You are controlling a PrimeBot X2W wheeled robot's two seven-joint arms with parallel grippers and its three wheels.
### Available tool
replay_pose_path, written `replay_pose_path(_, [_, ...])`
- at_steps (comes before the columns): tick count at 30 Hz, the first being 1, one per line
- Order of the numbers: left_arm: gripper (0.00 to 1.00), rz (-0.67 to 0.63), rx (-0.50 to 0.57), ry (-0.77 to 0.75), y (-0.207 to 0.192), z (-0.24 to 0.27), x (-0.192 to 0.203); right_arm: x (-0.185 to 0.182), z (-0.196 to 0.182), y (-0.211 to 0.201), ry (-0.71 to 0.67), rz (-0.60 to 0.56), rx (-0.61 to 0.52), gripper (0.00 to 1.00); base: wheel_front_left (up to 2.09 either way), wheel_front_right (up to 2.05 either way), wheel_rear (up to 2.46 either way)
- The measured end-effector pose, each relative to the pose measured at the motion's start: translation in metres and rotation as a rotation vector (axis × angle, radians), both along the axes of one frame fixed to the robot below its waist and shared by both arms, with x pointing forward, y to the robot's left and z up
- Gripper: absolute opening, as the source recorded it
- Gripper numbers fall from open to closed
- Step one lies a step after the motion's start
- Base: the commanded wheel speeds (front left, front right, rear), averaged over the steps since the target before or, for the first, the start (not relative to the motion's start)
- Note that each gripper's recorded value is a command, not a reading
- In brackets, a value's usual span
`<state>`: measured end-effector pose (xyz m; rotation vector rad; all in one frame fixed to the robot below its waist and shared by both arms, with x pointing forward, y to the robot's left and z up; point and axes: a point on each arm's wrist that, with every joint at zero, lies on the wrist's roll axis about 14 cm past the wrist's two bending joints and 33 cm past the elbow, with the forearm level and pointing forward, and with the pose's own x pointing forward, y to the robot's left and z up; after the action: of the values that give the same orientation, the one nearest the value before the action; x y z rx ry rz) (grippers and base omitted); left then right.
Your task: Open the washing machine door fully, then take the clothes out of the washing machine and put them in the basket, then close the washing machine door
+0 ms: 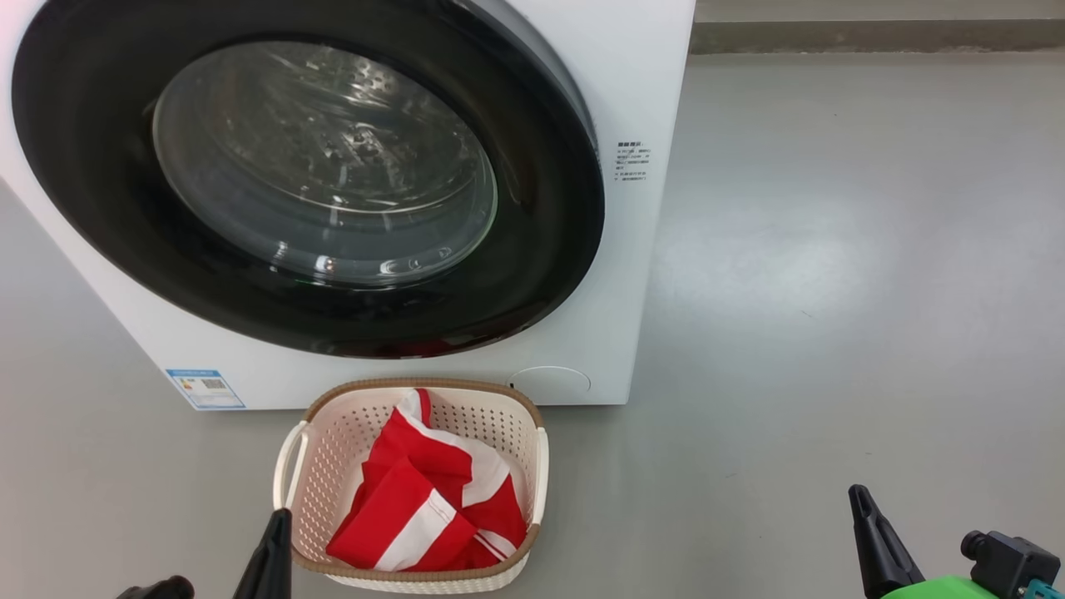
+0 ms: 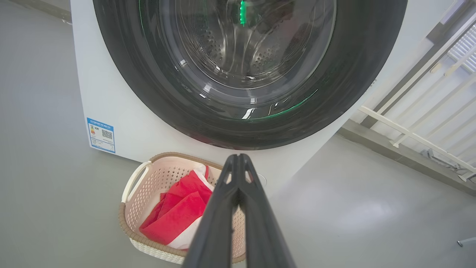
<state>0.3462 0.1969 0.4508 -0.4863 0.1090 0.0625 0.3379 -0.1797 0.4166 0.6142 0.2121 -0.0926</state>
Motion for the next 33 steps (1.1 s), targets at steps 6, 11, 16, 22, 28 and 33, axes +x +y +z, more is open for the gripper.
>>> replay_pose_path(6, [0.0, 0.01, -0.054, 0.008, 0.0, -0.001, 0.001, 0.001, 0.001, -0.002, 0.001, -0.017, 0.044, 0.0, 0.0, 0.0, 0.0])
replay_pose_path(11, [0.0, 0.022, -0.111, 0.013, 0.0, -0.001, 0.001, 0.0, 0.001, -0.003, 0.009, -0.029, 0.086, 0.0, 0.0, 0.0, 0.0])
replay_pose_path(16, [0.0, 0.03, -0.165, 0.02, 0.0, -0.002, 0.002, 0.001, 0.002, -0.004, 0.009, -0.044, 0.131, 0.0, 0.0, 0.0, 0.0])
replay_pose_path(22, [0.0, 0.042, -0.229, 0.024, 0.0, -0.002, 0.002, 0.008, 0.01, -0.006, -0.016, -0.064, 0.187, 0.0, 0.0, 0.0, 0.0])
replay_pose_path(28, [0.0, 0.052, -0.297, 0.03, -0.001, -0.003, 0.003, 0.007, 0.009, -0.01, -0.01, -0.086, 0.245, 0.0, 0.0, 0.0, 0.0])
replay_pose_path(33, [0.0, 0.06, -0.359, 0.027, -0.001, -0.001, 0.006, 0.01, 0.012, -0.012, -0.015, -0.101, 0.302, 0.0, 0.0, 0.0, 0.0])
